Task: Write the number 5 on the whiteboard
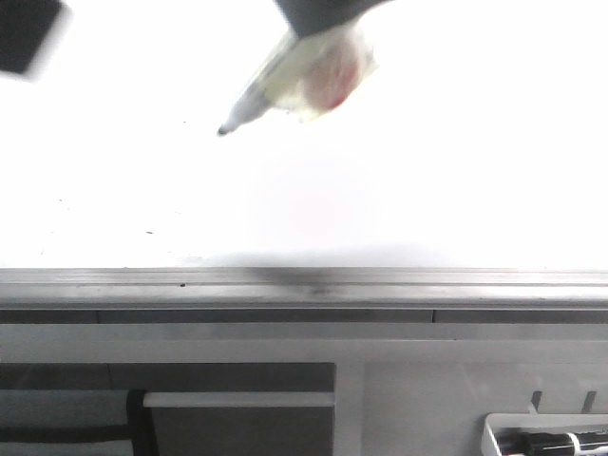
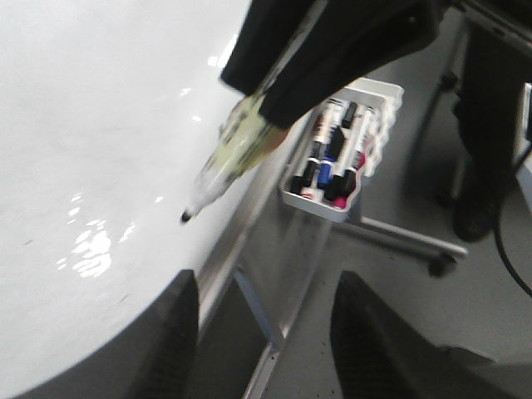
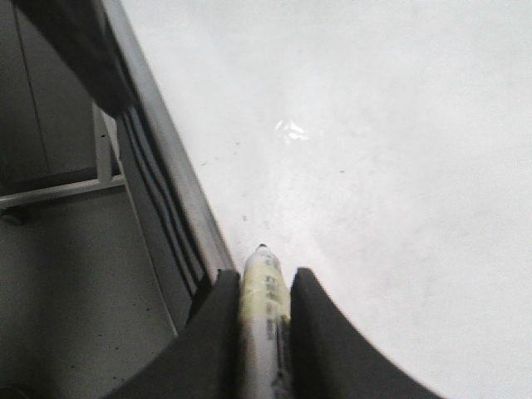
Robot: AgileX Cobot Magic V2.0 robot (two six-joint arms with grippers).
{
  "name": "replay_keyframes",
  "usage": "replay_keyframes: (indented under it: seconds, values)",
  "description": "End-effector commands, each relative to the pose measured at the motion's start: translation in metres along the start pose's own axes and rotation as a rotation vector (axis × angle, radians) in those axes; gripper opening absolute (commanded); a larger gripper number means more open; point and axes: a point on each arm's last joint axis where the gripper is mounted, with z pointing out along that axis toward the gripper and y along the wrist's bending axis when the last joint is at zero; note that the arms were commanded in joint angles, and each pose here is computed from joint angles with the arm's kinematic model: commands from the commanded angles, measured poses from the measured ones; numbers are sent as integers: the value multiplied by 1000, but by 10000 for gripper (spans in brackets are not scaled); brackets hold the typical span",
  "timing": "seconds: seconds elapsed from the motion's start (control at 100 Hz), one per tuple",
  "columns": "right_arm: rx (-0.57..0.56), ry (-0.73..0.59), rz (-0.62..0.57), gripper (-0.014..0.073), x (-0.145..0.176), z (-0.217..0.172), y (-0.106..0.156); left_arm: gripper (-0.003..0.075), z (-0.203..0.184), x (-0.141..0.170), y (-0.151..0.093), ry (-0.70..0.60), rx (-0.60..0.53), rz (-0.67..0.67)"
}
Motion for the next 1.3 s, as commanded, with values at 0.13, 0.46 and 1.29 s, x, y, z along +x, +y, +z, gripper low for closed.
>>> replay_keyframes:
  seconds: [0.13, 0.46, 1.29]
  values:
    - [136, -123, 17, -40, -15, -12, -28, 60, -51, 20, 5, -247, -184, -280]
    - [248, -180, 43, -40, -14, -9, -52, -20, -66, 49, -4, -347, -172, -311]
    - [164, 124, 132, -40, 27, 23, -49, -20, -63, 51, -5, -339, -167, -316]
